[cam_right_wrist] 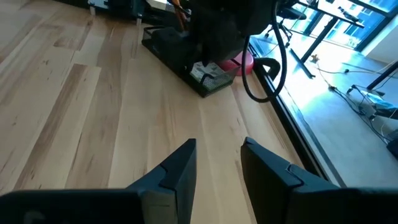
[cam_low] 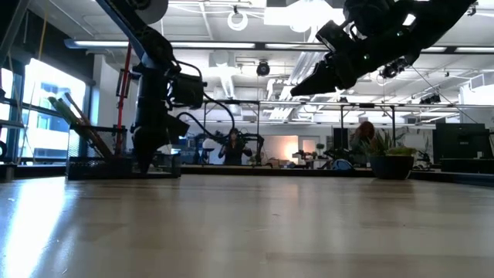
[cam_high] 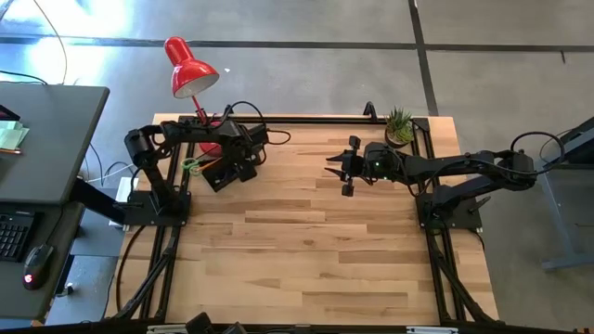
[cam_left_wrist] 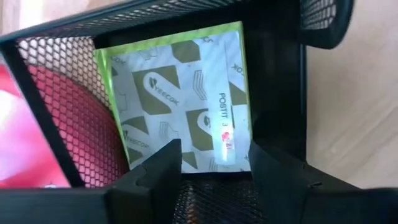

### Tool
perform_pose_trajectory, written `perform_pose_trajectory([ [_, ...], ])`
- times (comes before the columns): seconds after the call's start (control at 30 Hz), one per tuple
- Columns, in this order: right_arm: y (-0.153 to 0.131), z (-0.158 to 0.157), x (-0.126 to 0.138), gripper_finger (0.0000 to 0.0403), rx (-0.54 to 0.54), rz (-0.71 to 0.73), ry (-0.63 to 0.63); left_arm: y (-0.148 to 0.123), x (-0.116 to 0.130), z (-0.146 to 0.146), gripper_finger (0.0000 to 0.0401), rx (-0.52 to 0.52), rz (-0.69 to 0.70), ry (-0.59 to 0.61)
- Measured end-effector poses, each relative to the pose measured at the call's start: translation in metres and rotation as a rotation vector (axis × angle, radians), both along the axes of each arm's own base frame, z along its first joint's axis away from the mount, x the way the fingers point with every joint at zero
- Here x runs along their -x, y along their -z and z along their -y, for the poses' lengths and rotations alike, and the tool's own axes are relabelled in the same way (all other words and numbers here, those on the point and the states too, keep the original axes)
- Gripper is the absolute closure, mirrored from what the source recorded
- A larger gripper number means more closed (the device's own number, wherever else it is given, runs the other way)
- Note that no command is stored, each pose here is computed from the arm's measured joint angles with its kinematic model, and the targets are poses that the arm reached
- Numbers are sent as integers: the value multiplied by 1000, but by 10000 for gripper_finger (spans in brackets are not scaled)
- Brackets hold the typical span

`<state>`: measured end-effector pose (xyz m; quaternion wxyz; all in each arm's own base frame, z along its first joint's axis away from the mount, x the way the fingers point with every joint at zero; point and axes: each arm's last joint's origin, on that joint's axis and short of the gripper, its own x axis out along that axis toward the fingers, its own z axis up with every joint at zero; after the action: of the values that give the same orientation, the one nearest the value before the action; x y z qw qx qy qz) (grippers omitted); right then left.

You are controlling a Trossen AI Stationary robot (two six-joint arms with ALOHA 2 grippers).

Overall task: Pick and place office supplies into organizer
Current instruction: Adjust the green sticky notes in the desk organizer

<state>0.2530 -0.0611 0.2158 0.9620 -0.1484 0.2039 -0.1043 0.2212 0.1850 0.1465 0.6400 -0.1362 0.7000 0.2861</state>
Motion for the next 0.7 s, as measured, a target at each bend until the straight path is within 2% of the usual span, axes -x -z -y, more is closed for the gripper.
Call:
perform_pose_trajectory([
  [0.27, 0, 0, 0, 286, -6, 1, 2, 0, -1, 2, 257, 74, 56, -6],
  [0.47, 0, 0, 0, 286, -4, -2, 1, 11, -1, 2, 254, 58, 64, 5],
  [0.7, 0, 0, 0, 286, -9, -2, 3, 23, -1, 1, 261, 35, 12, 15],
])
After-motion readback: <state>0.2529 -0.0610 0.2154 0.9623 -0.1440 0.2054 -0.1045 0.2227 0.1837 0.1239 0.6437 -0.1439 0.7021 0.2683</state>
